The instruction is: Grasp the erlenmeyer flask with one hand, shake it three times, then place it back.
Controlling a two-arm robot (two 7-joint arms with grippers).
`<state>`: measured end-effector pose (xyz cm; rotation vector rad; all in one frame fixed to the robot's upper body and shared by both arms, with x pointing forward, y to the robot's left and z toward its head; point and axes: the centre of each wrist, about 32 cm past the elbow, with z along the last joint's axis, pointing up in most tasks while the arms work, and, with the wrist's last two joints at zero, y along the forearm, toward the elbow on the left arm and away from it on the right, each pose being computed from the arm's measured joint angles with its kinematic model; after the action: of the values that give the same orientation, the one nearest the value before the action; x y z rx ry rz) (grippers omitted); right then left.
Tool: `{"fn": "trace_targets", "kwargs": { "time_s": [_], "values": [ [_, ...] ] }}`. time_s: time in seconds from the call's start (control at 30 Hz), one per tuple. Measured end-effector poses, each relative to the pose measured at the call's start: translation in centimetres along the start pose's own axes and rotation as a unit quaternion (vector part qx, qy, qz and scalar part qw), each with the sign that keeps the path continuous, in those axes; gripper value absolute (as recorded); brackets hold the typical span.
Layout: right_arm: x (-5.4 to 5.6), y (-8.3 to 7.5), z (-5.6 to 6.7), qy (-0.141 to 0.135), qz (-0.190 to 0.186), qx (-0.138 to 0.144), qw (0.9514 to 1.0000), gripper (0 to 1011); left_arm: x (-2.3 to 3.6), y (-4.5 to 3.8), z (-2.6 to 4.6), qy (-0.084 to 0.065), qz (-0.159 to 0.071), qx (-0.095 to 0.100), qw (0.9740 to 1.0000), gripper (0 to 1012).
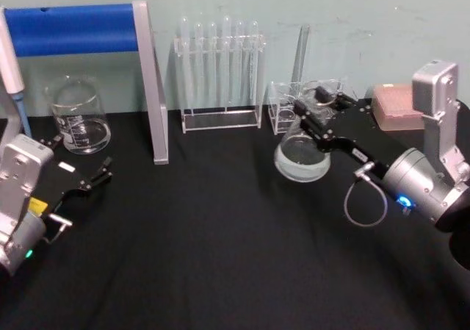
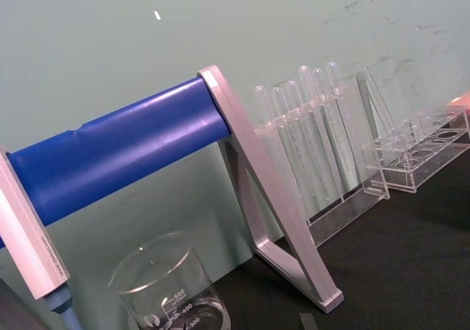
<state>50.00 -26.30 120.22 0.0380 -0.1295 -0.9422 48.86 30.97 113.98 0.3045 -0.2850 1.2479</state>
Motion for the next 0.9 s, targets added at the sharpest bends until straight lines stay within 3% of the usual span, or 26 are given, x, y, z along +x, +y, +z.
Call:
{"fn": "trace_targets", "kwargs": {
  "time_s": [0.17,0.47,0.9],
  "values": [
    [1.2,-0.5,-0.1,-0.002,-0.031,-0.004,0.9995,453,0.0,0.0,0.0,0.0,0.0,0.0,1.0,1001],
    [2.2,-1.0,-0.3,-0.001,-0.064,-0.008,0.9979,453,0.0,0.0,0.0,0.0,0.0,0.0,1.0,1001],
    [1.8,-0.9,-0.4,0.0,-0.058,-0.008,0.9983,456,0.0,0.0,0.0,0.0,0.0,0.0,1.0,1001]
  ]
}}
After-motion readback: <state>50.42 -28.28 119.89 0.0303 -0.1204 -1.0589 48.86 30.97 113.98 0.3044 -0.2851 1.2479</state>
